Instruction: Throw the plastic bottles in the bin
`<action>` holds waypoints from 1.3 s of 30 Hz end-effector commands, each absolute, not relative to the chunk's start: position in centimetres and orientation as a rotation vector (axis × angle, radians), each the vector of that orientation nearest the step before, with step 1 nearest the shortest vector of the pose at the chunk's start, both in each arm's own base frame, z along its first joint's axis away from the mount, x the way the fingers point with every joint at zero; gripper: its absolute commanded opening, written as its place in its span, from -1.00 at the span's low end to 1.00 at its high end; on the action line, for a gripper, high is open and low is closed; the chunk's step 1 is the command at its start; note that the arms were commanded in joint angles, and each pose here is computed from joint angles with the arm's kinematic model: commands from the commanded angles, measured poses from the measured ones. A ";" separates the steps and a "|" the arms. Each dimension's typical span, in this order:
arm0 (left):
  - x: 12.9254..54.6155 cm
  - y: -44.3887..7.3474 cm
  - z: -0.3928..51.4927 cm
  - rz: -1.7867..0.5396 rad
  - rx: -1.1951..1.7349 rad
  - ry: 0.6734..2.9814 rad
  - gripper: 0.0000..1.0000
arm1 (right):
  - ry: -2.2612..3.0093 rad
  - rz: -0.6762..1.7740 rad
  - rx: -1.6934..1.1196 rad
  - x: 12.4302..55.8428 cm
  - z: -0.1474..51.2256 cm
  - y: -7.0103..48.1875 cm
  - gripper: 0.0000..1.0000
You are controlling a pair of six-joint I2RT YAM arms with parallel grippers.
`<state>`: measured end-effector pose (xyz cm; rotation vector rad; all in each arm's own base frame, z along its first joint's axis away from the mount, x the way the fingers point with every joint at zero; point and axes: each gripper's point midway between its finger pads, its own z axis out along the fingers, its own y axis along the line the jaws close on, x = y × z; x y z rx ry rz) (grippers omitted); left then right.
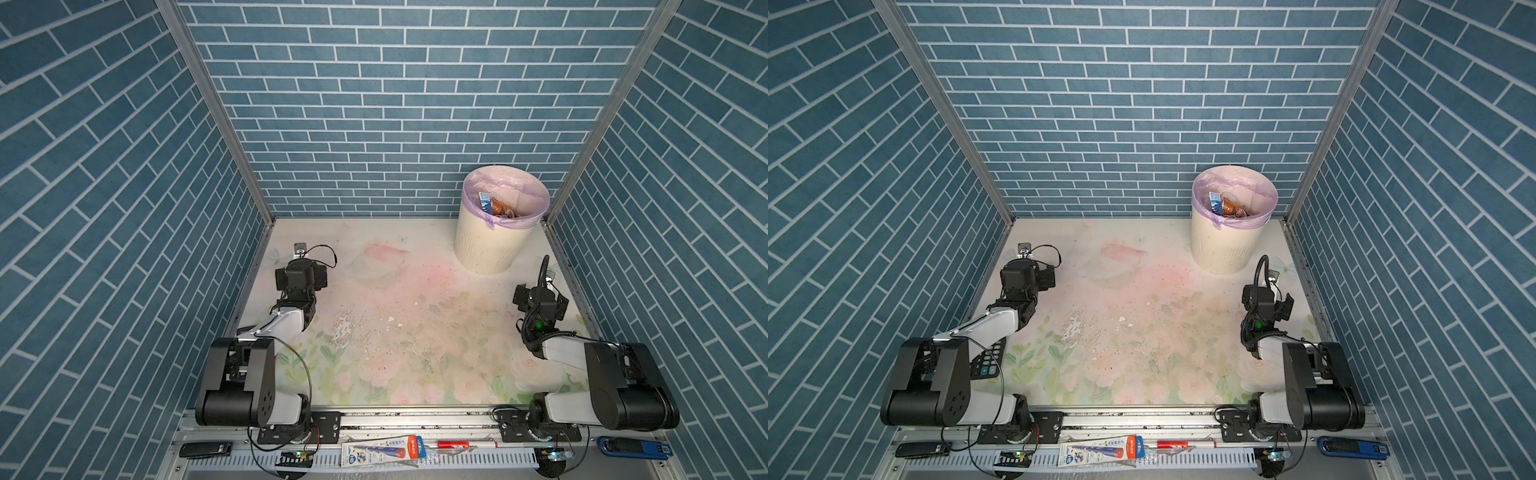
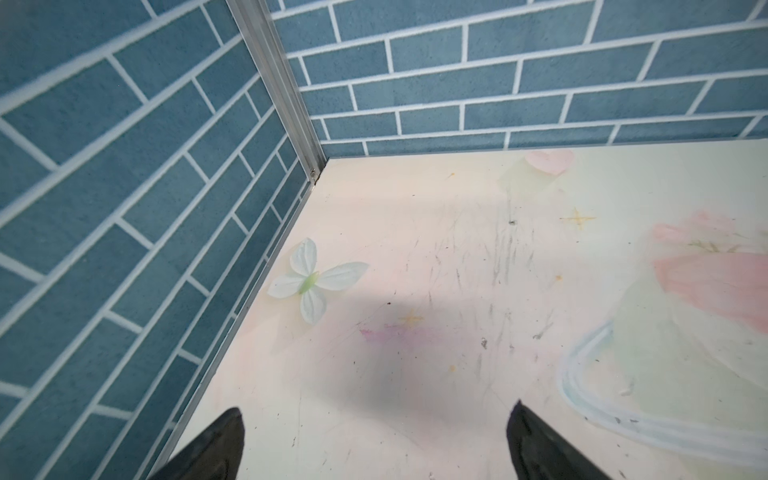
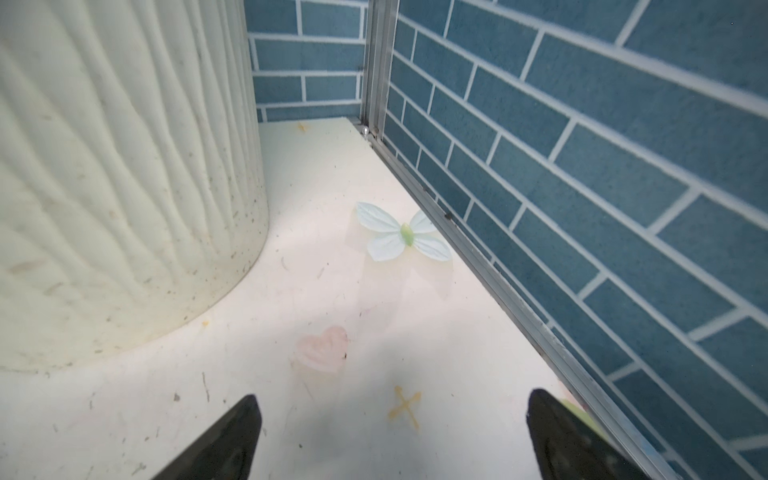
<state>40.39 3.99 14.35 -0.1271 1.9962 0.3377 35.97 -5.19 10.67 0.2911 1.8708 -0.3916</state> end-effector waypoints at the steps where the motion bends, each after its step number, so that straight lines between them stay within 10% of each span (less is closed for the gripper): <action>1: 39.4 3.8 15.2 0.309 -0.114 1.945 0.99 | 1.761 -0.390 0.254 36.5 12.1 -4.8 0.98; 39: 39.5 0.6 9.2 0.087 0.032 1.932 0.99 | 1.882 -0.244 0.155 38.7 9.5 -3.5 0.99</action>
